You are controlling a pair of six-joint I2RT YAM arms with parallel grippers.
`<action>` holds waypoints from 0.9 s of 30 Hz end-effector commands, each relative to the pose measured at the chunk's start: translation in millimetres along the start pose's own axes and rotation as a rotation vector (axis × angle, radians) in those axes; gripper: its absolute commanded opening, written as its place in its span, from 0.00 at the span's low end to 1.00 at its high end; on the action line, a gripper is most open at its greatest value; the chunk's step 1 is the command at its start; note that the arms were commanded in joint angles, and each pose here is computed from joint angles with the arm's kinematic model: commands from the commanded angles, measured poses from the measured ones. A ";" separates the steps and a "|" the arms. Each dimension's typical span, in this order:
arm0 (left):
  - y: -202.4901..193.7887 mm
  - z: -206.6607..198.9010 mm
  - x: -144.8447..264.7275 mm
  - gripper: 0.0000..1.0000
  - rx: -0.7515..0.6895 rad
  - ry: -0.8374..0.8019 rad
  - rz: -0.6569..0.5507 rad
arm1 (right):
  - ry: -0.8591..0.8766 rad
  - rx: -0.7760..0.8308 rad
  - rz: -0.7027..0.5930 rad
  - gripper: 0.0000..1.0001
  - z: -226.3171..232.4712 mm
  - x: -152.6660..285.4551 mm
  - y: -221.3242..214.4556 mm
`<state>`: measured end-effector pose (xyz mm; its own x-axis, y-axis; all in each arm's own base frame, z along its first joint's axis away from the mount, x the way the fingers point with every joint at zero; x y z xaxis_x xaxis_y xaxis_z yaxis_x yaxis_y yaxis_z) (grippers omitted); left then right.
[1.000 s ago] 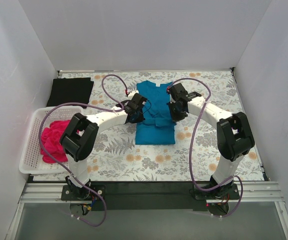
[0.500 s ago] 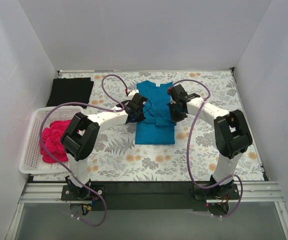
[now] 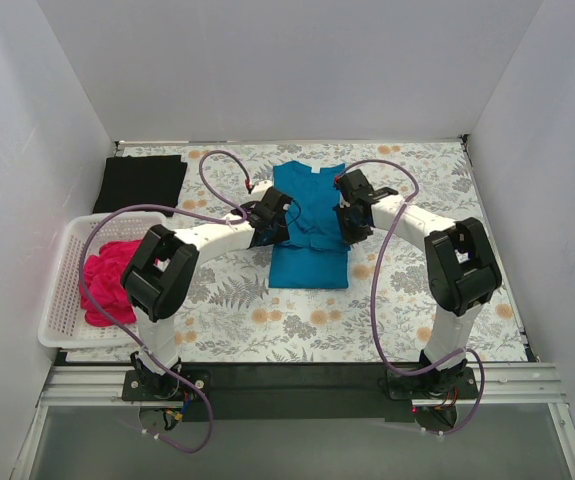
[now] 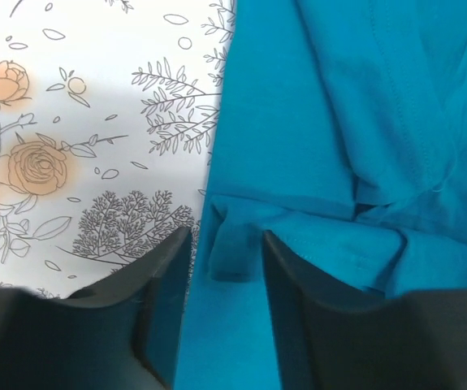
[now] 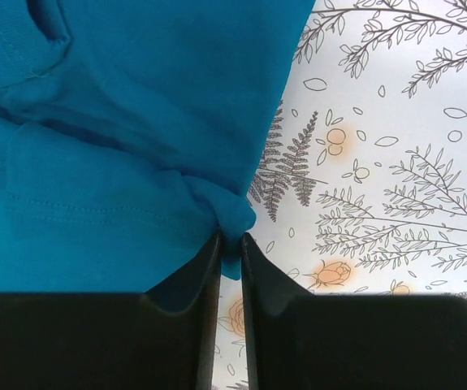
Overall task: Fold and stack the t-shirts
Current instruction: Fold the tshirt
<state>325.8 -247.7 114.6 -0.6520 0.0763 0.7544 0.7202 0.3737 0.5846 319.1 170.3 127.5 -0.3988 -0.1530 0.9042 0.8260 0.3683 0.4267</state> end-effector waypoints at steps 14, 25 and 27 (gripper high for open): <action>-22.8 -10.2 83.9 0.35 0.066 -0.202 0.059 | 0.191 0.009 -0.252 0.28 51.3 51.5 -3.4; -77.8 7.4 49.6 0.09 0.004 -0.127 0.244 | 0.244 0.023 -0.212 0.10 66.8 9.4 3.2; -84.3 13.2 48.2 0.09 -0.001 -0.108 0.277 | 0.231 0.033 -0.200 0.09 66.6 1.9 4.2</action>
<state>236.3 -265.1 99.7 -0.4844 0.2607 0.8351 0.8586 0.3247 0.3967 280.9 221.5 123.3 -0.4063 -0.3993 0.8219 0.7601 0.3515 0.5466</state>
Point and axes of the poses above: each gripper's point midway between its finger pads, its own x axis back along the fingers, its own z axis along the line the jaws close on, y = z × x, the point moved 9 cm from there along x, back along the fingers, and after that the axes turned 9 degrees about x, right-handed, at the moved point
